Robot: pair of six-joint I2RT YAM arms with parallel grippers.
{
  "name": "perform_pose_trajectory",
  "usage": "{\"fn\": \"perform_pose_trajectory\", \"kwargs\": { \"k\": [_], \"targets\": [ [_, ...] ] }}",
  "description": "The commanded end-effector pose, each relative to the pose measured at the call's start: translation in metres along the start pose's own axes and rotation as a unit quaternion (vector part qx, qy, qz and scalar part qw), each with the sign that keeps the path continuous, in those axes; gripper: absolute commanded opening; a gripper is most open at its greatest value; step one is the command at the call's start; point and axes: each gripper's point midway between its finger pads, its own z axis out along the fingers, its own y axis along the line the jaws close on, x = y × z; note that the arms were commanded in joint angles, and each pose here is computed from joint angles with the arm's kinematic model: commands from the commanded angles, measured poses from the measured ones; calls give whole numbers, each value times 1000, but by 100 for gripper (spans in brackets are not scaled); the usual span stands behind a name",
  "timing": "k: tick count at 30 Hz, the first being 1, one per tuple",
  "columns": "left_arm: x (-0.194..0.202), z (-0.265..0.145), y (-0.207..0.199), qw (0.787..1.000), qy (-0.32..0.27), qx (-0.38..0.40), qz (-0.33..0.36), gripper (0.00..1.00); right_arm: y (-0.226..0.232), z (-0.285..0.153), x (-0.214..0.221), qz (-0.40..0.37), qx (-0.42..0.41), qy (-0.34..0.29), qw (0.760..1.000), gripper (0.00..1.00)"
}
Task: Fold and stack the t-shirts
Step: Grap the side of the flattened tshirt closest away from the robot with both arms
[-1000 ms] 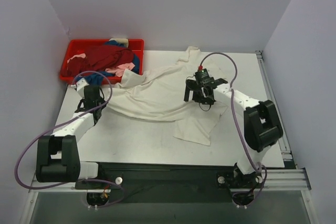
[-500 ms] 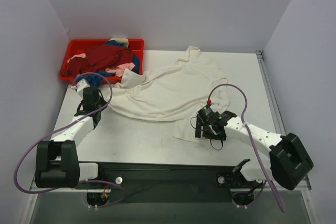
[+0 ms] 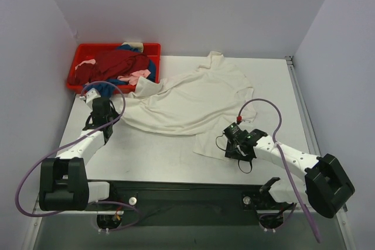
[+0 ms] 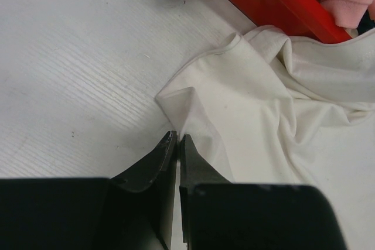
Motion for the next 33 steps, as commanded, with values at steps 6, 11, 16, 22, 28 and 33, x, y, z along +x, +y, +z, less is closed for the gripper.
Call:
{"fn": "perform_pose_trajectory", "kwargs": {
  "k": [6, 11, 16, 22, 28, 33],
  "targets": [
    [-16, -3, -8, 999, -26, 18, -8, 0, 1, 14, 15, 4, 3, 19, 1000, 38],
    [-15, -3, -7, 1000, -25, 17, -8, 0, 4, 19, 23, 5, -2, 33, 999, 27],
    [-16, -3, -7, 999, -26, 17, -8, 0, 4, 17, 28, 6, -4, 39, 999, 9],
    [-15, -5, -6, 1000, -25, 14, -8, 0, 4, 6, 35, -5, -4, 42, 999, 0],
    [-16, -11, 1, 1000, -27, 1, -6, 0, 1, -13, 44, -20, 0, 37, 999, 0],
    [-13, -19, 7, 1000, -29, -3, -9, 0, -4, -24, 51, -24, 0, 35, 999, 0]
  ]
}}
